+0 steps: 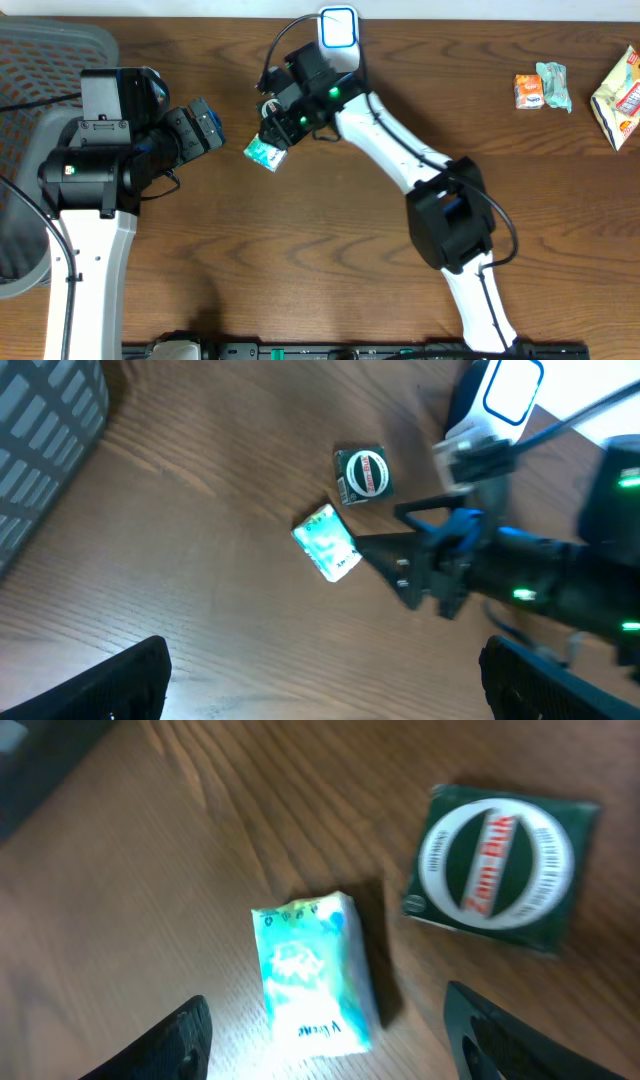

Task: Scan the item barcode
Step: 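Reach the right gripper to the teal tissue pack and grasp it, then lift the teal pack and hold it up to the scanner, then carry the teal pack to the far right and drop it, then reach the right gripper to the green Zam-Buk tin and grasp it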

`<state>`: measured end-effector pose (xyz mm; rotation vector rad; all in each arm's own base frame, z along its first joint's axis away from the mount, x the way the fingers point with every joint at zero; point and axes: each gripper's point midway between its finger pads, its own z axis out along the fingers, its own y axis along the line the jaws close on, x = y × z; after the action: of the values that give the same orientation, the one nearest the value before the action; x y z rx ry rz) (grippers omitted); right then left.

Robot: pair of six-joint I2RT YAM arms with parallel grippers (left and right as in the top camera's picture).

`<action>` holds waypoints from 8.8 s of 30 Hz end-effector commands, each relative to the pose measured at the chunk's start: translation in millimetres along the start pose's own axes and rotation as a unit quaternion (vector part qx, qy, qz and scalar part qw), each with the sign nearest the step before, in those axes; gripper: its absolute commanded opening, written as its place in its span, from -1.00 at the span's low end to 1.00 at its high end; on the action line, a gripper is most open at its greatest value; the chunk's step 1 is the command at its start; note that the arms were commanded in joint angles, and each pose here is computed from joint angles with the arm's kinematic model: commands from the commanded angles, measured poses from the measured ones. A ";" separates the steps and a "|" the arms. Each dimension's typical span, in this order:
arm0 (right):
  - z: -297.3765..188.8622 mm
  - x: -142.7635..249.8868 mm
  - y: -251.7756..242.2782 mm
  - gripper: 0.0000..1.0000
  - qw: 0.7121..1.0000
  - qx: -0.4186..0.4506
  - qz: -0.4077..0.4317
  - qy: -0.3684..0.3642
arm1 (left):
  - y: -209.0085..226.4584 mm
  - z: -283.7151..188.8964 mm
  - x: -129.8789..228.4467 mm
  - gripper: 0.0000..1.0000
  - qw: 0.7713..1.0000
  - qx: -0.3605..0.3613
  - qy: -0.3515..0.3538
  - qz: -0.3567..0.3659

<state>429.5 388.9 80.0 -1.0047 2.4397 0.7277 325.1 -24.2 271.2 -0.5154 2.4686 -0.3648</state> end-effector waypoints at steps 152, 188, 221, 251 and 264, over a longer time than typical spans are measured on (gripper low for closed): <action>-179.8 -94.4 -252.2 -0.98 0.829 0.522 -0.129 -0.155 | 1.8 -1.0 -1.9 0.96 1.000 -0.003 -0.003 0.002; -183.7 13.8 -244.8 0.75 0.971 0.103 0.161 -0.142 | 1.8 -1.0 -2.0 0.96 1.000 -0.003 -0.004 0.002; 71.8 -13.6 -89.6 0.56 0.979 0.188 -0.002 -0.079 | 1.8 -1.0 -2.0 0.96 1.000 -0.003 -0.004 0.002; -28.3 -43.4 -92.6 0.94 0.953 0.271 0.082 -0.107 | 1.8 -1.0 -1.9 0.96 1.000 -0.003 -0.003 0.002; 46.4 8.7 -132.1 0.88 0.912 0.287 0.269 -0.114 | 1.8 -1.0 -2.0 0.95 1.000 -0.003 -0.004 0.002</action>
<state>530.0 337.1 10.9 -0.1173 2.4567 0.2042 325.1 -24.2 271.2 -0.5154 2.4686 -0.3648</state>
